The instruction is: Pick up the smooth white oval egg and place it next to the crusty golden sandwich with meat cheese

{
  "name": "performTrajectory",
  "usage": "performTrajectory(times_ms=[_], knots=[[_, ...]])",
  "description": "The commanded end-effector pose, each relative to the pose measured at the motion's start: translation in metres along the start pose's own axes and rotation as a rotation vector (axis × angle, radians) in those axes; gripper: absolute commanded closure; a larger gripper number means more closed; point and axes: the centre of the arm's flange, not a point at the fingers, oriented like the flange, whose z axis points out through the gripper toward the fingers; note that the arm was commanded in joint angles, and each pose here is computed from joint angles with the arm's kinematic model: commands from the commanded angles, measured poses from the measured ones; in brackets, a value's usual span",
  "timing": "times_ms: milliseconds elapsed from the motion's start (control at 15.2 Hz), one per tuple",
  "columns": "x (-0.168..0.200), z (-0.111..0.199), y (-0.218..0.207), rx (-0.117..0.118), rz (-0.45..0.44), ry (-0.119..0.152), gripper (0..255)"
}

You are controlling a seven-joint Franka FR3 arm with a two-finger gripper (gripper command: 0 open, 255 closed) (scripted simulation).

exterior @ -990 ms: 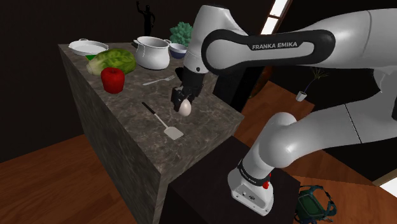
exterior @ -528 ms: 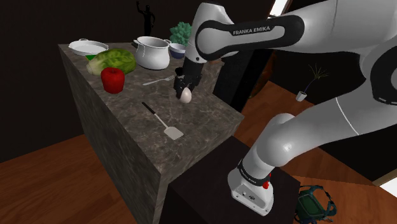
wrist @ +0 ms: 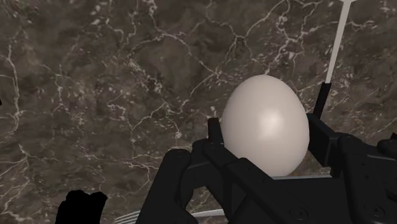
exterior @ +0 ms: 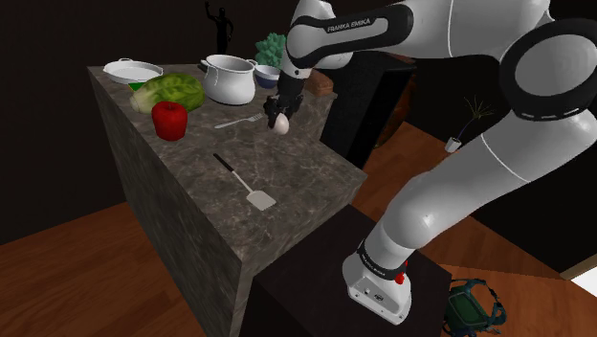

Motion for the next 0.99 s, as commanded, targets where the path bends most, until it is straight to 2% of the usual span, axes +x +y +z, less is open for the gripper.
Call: performTrajectory(times_ms=[0, 924], knots=[[0.018, 0.003, 0.018, -0.001, -0.001, 0.0, 255], [0.142, 0.001, 0.155, -0.001, -0.001, 0.0, 255]])
